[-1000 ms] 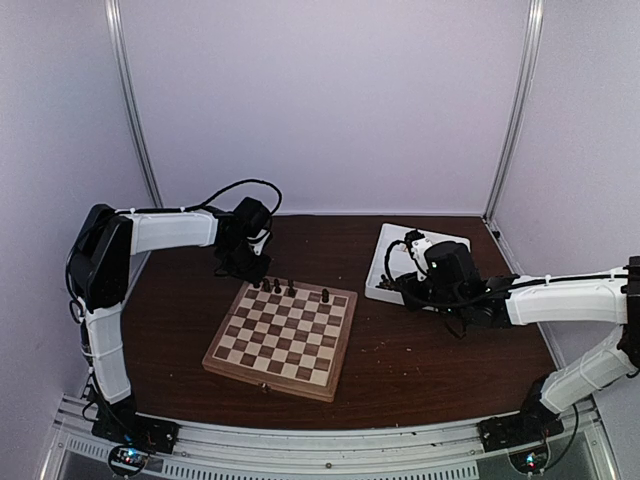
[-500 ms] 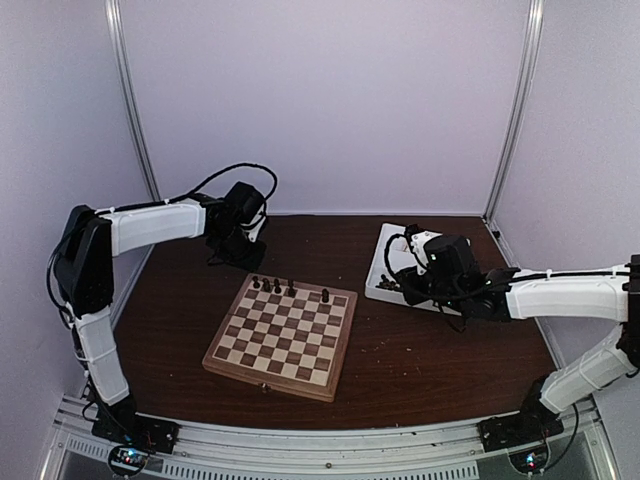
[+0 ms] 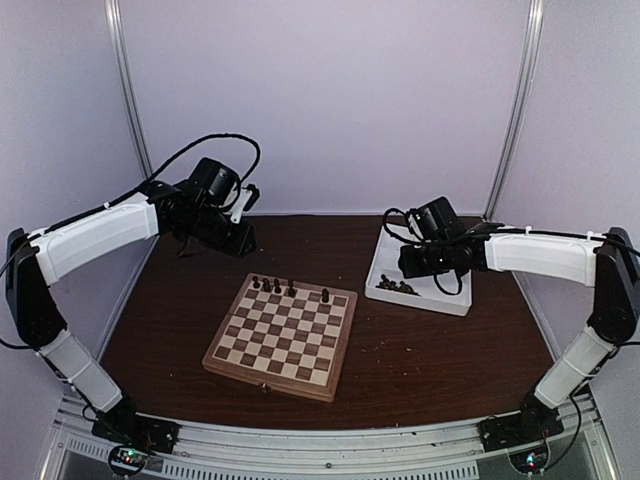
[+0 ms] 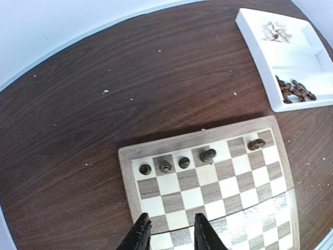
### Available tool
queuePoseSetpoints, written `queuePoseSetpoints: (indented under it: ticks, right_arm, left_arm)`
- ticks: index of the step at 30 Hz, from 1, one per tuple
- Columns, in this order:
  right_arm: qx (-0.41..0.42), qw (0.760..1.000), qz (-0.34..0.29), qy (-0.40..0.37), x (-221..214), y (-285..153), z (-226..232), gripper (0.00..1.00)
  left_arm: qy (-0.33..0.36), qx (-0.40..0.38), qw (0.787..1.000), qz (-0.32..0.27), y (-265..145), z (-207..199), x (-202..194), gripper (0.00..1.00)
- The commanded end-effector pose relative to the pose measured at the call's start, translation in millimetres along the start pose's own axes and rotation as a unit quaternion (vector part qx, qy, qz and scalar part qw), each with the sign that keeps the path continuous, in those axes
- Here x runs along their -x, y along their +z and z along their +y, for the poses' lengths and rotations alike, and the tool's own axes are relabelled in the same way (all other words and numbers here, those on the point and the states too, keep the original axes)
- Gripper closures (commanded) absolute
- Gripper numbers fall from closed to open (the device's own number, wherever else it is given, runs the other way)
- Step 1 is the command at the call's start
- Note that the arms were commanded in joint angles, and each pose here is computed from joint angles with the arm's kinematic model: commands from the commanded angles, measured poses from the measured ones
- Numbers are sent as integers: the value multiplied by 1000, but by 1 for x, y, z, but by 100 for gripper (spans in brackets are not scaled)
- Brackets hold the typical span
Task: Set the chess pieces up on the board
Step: Pick up the chess piece from the storage box.
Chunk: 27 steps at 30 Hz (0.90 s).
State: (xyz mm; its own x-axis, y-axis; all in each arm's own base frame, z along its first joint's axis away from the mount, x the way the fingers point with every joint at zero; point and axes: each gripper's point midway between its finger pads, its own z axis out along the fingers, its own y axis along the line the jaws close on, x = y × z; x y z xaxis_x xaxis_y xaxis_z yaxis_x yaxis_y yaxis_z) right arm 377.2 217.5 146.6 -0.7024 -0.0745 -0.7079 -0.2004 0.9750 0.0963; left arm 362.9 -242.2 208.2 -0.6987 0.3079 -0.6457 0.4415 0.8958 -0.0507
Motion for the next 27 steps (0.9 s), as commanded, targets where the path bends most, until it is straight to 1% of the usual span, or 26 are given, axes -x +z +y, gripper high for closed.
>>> queuePoseSetpoints:
  ticks: [1,6,10,20,27]
  right_arm:
    - [18,998,56,19,-8,5,3,62]
    - [11,996,84,14,-4,20,6,63]
    - [-2,994,106,10,-8,33,3,64]
    - [-36,990,139,9,-19,57,-22,70]
    - [-45,986,159,8,-25,73,-33,71]
  left_arm:
    - [26,-51,998,-36,-15,-30,0,70]
    - [32,-103,992,-64,-29,-52,-1,68]
    - [36,-122,989,-76,-35,-62,-1,67]
    - [34,-136,988,-63,-28,-68,-7,67]
    - [35,-135,989,-56,-23,-69,-9,67]
